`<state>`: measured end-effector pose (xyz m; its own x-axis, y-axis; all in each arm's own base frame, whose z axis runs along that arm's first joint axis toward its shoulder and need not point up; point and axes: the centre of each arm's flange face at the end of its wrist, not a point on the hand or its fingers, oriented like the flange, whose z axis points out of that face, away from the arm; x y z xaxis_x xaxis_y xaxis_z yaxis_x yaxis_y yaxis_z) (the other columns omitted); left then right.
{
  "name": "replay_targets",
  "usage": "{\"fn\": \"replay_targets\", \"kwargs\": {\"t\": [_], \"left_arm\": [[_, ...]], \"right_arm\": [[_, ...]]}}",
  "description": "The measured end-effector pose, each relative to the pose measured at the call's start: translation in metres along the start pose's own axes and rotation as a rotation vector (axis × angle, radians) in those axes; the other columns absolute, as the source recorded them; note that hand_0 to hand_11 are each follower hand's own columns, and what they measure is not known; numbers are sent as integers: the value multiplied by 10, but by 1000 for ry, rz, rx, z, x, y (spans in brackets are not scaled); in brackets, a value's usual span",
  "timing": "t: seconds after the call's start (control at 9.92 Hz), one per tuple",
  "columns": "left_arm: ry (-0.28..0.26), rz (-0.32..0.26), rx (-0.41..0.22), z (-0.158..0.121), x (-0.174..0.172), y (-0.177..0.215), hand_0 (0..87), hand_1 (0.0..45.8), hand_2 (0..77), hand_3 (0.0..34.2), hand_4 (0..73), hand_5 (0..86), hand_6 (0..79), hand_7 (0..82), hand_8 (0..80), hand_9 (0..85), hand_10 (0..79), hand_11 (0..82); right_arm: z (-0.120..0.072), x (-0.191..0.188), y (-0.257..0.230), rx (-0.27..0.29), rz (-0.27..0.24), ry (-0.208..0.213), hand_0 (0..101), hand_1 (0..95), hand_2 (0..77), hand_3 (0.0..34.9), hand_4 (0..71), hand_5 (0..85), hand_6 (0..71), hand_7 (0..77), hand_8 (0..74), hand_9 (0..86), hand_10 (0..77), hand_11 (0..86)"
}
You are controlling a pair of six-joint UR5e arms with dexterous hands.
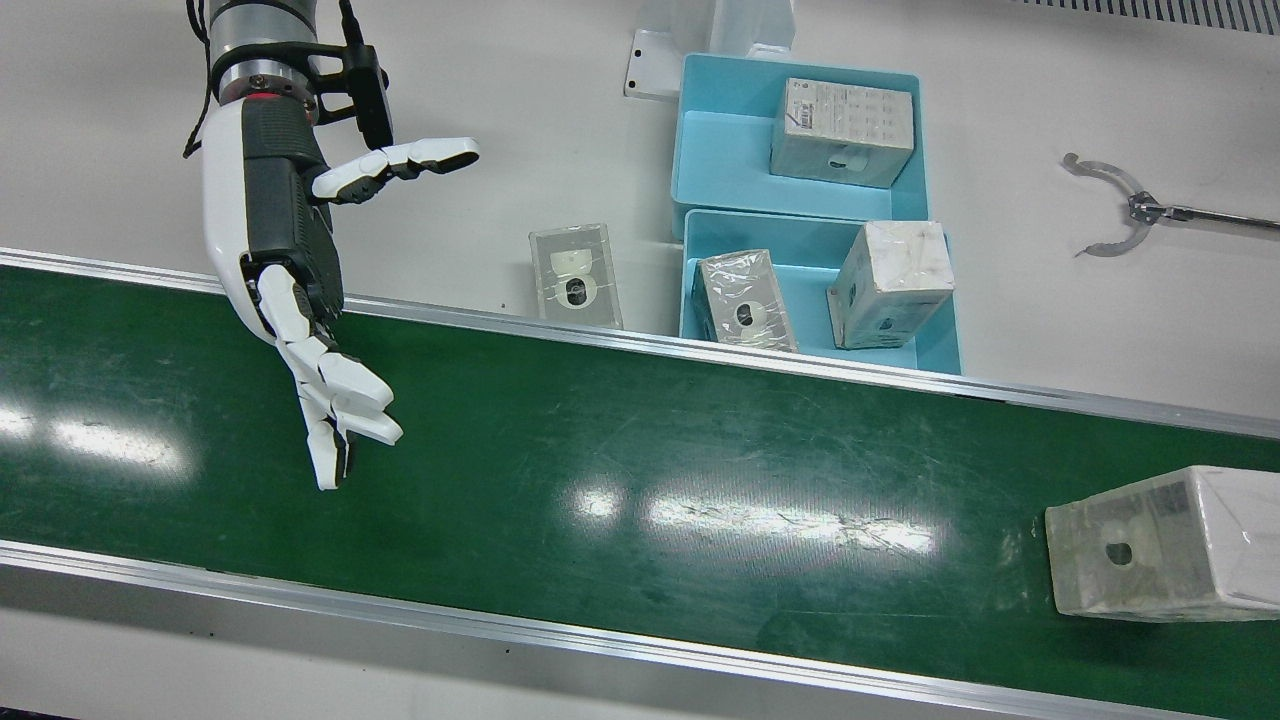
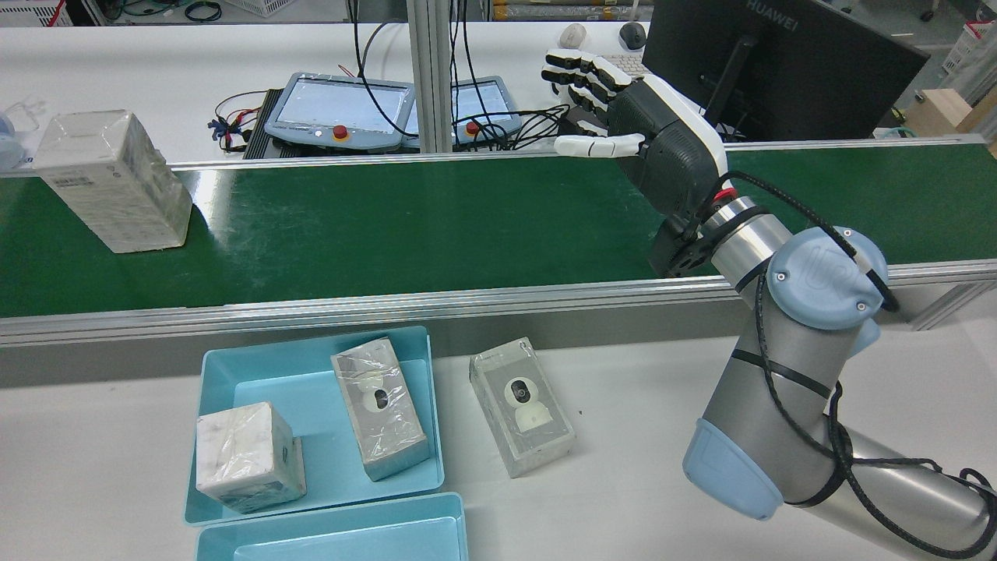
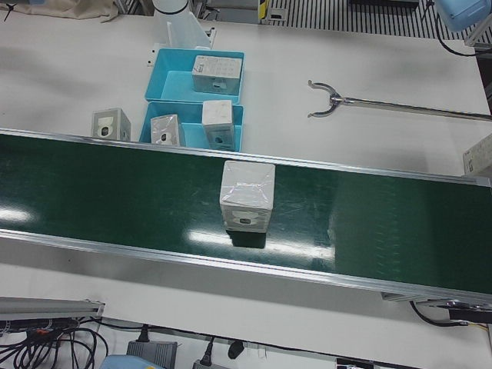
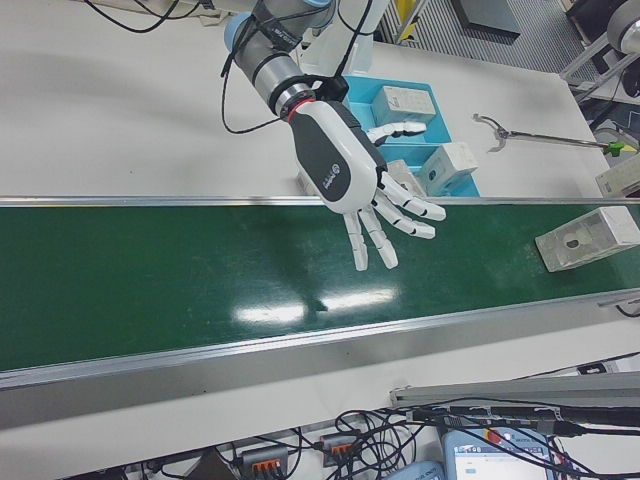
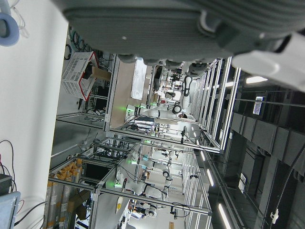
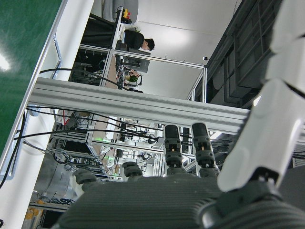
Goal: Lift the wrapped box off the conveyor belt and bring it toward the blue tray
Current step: 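Hold the right hand open above the belt as the wrapped box approaches, then lower the open right hand toward the belt in the box's path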
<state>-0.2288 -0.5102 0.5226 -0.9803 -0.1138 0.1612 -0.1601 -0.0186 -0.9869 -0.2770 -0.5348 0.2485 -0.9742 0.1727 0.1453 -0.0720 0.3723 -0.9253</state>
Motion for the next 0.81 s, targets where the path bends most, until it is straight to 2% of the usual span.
{"fn": "replay_targets", "kwargs": {"t": [0.1,0.6,0.81], "left_arm": [[0,0,0,0,0,0,0,0,11,0,5,5,5,5,5,5,0,0],[0,0,0,0,0,0,0,0,11,0,0,5,0,5,5,0,0,0],[0,0,0,0,0,0,0,0,5,0,5,5,0,5,5,0,5,0]], "right_arm": [[7,0,-2,8,-10,-4,455,136,180,303,76,235,0,224,5,49,0,16],[49,-2,-1,27,-32,-29,443,115,169,303,71,229,0,224,5,49,5,11],[56,5,-1,33,-35,-22,428,93,164,303,71,229,0,218,5,49,5,11]]}}
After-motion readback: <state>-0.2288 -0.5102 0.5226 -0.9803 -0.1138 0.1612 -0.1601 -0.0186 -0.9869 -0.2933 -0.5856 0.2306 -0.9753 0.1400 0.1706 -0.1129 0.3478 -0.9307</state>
